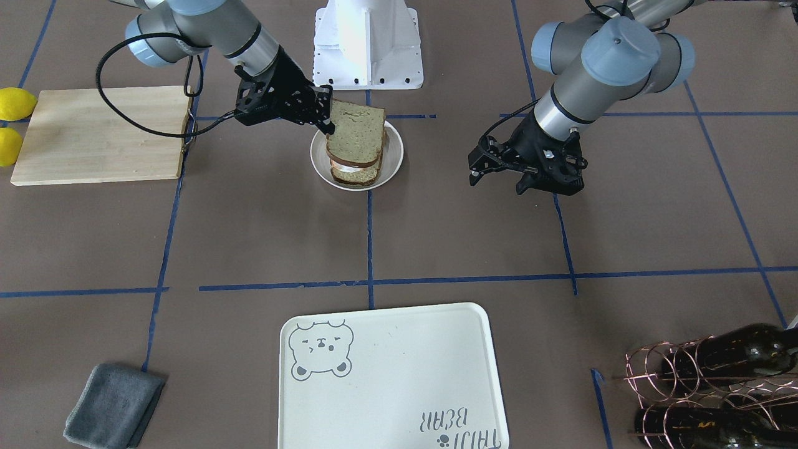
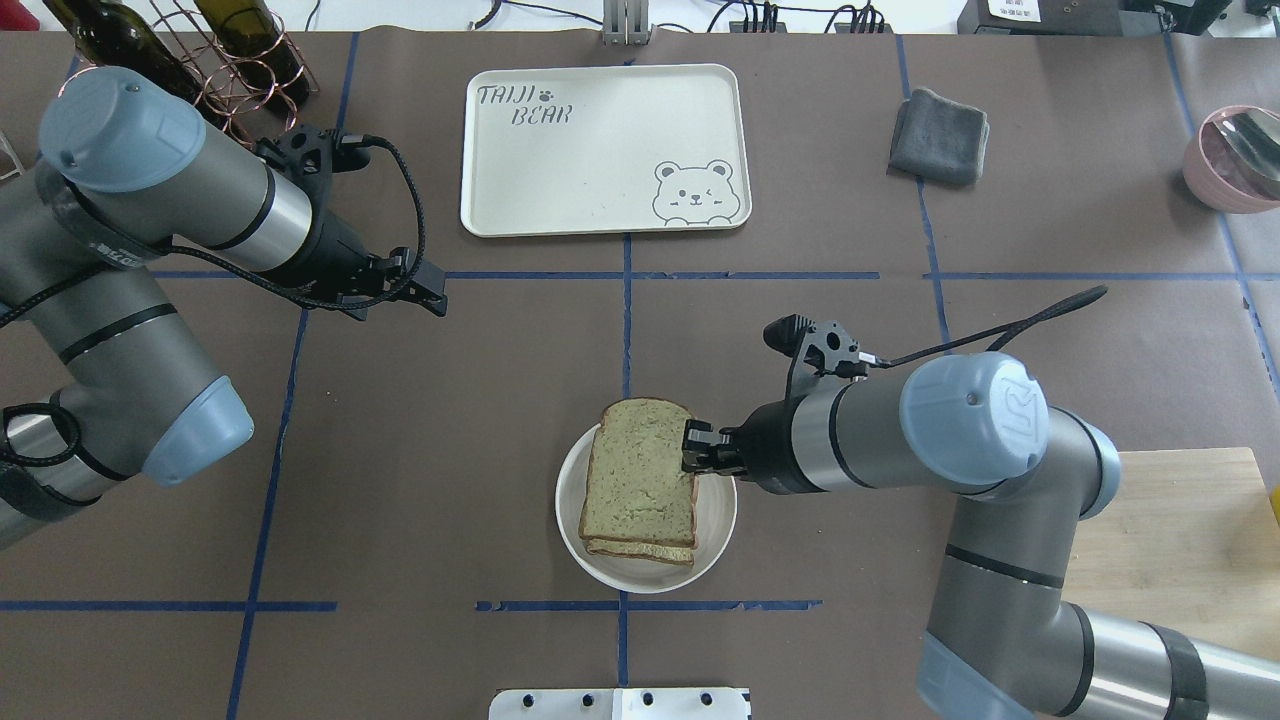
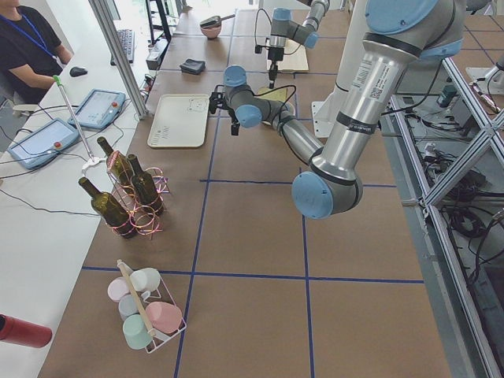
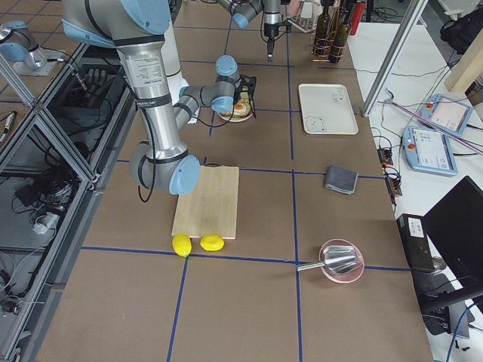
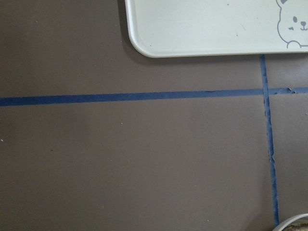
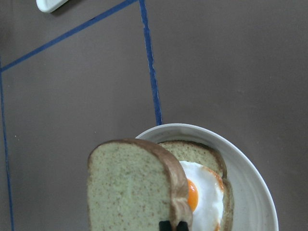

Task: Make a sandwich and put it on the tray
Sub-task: 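Lay the bread slice on top of the egg toast with the right gripper, then open and withdraw the right gripper while the left gripper moves to the plate, then grasp the plate rim with the left gripper while the right arm retracts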

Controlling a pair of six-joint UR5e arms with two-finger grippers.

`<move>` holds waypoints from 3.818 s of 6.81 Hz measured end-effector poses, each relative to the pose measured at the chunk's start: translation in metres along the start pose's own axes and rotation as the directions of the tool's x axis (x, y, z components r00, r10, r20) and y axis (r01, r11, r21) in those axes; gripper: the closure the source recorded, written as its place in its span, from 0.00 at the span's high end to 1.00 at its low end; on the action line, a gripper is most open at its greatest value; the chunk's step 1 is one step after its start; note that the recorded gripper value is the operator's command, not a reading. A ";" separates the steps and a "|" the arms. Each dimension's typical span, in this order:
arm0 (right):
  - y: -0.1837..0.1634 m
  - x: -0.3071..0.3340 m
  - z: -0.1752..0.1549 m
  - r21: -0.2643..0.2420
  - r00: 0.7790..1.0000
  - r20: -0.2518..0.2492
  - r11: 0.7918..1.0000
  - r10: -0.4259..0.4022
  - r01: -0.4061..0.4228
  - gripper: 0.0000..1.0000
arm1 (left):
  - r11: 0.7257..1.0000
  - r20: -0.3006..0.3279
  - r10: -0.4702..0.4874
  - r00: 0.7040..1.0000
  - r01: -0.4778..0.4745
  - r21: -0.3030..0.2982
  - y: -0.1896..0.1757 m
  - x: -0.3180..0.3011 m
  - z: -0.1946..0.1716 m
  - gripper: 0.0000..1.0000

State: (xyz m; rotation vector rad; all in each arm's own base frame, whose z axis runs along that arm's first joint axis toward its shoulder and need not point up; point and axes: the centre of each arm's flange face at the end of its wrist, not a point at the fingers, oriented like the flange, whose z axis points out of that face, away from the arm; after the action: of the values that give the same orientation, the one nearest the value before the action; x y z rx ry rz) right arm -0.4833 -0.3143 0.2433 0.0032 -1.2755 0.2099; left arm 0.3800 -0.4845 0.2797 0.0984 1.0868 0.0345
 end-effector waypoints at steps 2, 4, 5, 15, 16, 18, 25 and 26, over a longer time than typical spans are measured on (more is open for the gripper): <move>0.009 0.004 0.011 0.004 1.000 -0.027 1.000 0.000 0.000 0.00 | 1.000 0.000 -0.001 1.000 0.001 -0.001 0.000 0.000 0.000 1.00; 0.006 0.011 0.021 0.015 0.999 -0.050 1.000 0.001 0.000 0.00 | 1.000 0.000 0.000 1.000 0.000 -0.001 0.000 0.000 0.001 1.00; 0.003 0.014 0.026 0.028 0.998 -0.061 1.000 0.000 0.002 0.00 | 1.000 0.001 -0.001 1.000 0.001 -0.002 0.000 0.000 0.001 1.00; -0.106 0.012 -0.061 0.044 0.996 -0.003 0.995 0.085 -0.085 1.00 | 0.991 0.013 -0.067 0.998 0.068 -0.118 0.119 0.107 0.113 0.67; -0.116 0.013 -0.069 0.056 0.996 0.001 0.994 0.092 -0.092 1.00 | 0.990 0.014 -0.063 0.998 0.064 -0.128 0.131 0.115 0.129 0.63; -0.128 0.014 -0.079 0.071 0.995 0.006 0.993 0.099 -0.099 1.00 | 0.989 -0.003 -0.067 0.998 0.066 -0.131 0.140 0.117 0.148 0.43; -0.148 0.018 -0.106 0.053 0.993 0.019 0.991 0.119 -0.120 1.00 | 0.988 -0.007 -0.068 0.998 0.066 -0.138 0.144 0.116 0.159 0.00; -0.152 0.020 -0.111 0.054 0.992 0.019 0.991 0.123 -0.124 1.00 | 0.988 -0.013 -0.066 0.998 0.064 -0.137 0.144 0.118 0.157 0.00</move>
State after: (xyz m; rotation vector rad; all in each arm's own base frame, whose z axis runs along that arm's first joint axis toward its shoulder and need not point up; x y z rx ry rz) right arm -0.3489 -0.4475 0.2473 -0.0274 -1.2864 0.3521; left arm 0.5768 -0.3419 0.2624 -0.0608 1.1016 0.0515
